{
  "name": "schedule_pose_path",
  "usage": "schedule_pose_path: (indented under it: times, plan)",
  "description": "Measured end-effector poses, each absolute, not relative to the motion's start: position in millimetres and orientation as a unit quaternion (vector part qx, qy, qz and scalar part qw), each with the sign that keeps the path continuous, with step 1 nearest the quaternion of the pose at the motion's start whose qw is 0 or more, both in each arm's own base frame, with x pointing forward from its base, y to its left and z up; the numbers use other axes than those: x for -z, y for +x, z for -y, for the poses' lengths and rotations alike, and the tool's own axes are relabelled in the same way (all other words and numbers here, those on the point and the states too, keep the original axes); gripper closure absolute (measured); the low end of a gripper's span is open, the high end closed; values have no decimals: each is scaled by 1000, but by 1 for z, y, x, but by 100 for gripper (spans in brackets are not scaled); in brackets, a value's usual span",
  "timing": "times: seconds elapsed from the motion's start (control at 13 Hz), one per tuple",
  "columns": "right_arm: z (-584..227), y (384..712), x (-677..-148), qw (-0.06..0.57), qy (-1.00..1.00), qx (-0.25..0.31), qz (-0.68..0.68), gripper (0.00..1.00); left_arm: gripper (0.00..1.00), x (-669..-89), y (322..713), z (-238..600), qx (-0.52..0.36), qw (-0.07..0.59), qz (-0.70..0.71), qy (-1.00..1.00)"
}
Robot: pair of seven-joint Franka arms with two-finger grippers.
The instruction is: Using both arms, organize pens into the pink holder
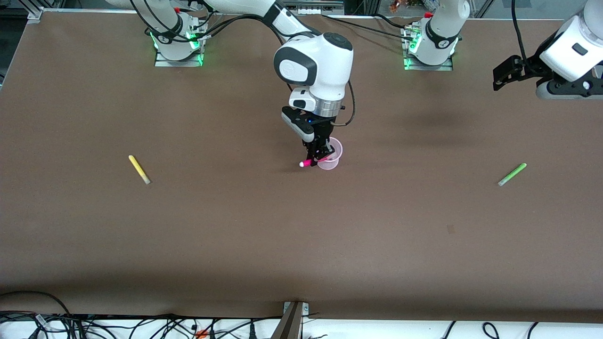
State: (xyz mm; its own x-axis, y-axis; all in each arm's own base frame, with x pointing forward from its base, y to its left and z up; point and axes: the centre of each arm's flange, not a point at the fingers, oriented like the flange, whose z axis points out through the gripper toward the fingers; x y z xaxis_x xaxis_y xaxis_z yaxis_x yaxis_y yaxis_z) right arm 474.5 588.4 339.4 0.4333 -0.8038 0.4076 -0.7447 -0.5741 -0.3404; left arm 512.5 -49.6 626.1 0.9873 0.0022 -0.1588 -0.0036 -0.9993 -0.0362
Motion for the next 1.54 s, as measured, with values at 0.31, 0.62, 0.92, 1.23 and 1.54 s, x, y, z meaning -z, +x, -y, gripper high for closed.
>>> schedule_pose_path:
  times: [0.31,0.62,0.92,1.23,1.54]
  plan:
    - [-590,462,-309,34,-820,320,-474,83,0,-617,514,42,-103,-9,-7,-995]
    - [-596,449,-295,21,-818,330,-470,83,0,-615,518,43,-88,-15,-12,-996]
    - [-607,429,-289,10,-823,334,-460,83,0,-591,529,35,-48,-16,-4,-999]
    - [-609,424,-274,1,-826,341,-449,83,0,-602,529,35,-26,-3,-8,-1000]
    - [-609,426,-275,2,-825,346,-447,83,0,-621,533,35,-2,-4,-8,-1000]
